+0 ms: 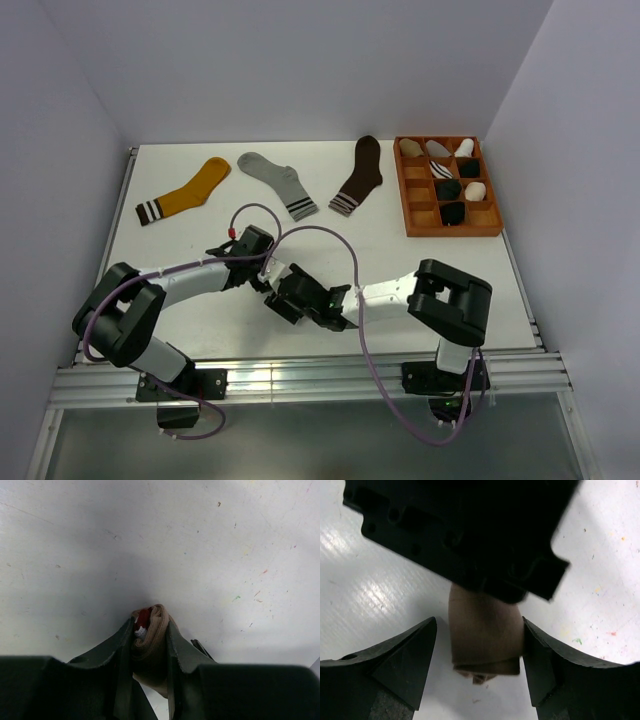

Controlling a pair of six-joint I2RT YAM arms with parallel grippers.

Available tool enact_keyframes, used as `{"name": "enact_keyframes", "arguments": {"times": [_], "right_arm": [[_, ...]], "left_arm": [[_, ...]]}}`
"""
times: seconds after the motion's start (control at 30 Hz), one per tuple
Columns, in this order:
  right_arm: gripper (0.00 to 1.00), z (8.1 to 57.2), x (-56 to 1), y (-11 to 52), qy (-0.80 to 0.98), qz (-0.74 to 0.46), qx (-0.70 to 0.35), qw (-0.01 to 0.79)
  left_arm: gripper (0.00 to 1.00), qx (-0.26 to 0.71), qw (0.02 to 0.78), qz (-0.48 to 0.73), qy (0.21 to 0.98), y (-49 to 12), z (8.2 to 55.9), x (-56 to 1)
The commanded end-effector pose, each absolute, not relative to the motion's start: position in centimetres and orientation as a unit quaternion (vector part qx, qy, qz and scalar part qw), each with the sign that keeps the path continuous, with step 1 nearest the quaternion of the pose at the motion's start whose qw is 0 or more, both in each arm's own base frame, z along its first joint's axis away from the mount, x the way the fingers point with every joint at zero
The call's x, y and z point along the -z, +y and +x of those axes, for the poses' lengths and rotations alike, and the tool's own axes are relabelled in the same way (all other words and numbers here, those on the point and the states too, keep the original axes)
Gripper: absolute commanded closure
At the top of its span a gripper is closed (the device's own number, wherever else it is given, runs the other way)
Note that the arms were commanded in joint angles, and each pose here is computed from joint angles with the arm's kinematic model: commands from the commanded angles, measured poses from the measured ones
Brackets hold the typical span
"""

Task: Roll the socks
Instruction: Pick up the sock at the center of the board.

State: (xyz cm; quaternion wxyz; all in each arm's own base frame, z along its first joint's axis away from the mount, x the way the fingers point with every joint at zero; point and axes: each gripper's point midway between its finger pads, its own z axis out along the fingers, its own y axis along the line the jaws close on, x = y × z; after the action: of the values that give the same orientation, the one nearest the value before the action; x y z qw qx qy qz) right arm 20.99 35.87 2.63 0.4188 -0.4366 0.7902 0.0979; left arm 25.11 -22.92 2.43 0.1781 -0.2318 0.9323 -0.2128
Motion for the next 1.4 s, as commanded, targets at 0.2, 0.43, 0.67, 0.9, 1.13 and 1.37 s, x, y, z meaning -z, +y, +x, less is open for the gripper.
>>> {"name": "enact_keyframes", "arguments": {"times": [0.2, 0.43, 0.67, 0.9, 1.13, 1.37], "right_arm": [[0.34, 21.8, -2.6, 38.2, 0.780, -0.439, -0.095, 0.435], [0.86, 21.0, -1.0, 36.6, 0.806, -0.430, -0.084, 0.397], [1.00, 19.5, -0.2, 33.2, 0.837, -0.411, -0.075, 0.355], [1.00, 19.0, -0.8, 29.9, 0.866, -0.356, -0.079, 0.343], [1.00, 20.2, -3.1, 27.2, 0.883, -0.283, -0.082, 0.365], [1.00, 24.8, -9.6, 21.9, 0.892, -0.142, -0.080, 0.422]], "left_arm": [[1.00, 0.167, 0.128, -0.210, 0.955, -21.7, 22.2, 0.0], [0.99, 0.177, 0.130, -0.204, 0.954, -22.1, 22.3, -0.3], [0.79, 0.184, 0.157, -0.197, 0.950, -22.3, 23.9, -2.3], [0.47, 0.189, 0.201, -0.213, 0.937, -20.2, 28.1, -6.2], [0.33, 0.164, 0.270, -0.257, 0.913, -14.4, 33.7, -10.9], [0.32, 0.161, 0.365, -0.280, 0.873, -8.3, 35.4, -17.9]]}}
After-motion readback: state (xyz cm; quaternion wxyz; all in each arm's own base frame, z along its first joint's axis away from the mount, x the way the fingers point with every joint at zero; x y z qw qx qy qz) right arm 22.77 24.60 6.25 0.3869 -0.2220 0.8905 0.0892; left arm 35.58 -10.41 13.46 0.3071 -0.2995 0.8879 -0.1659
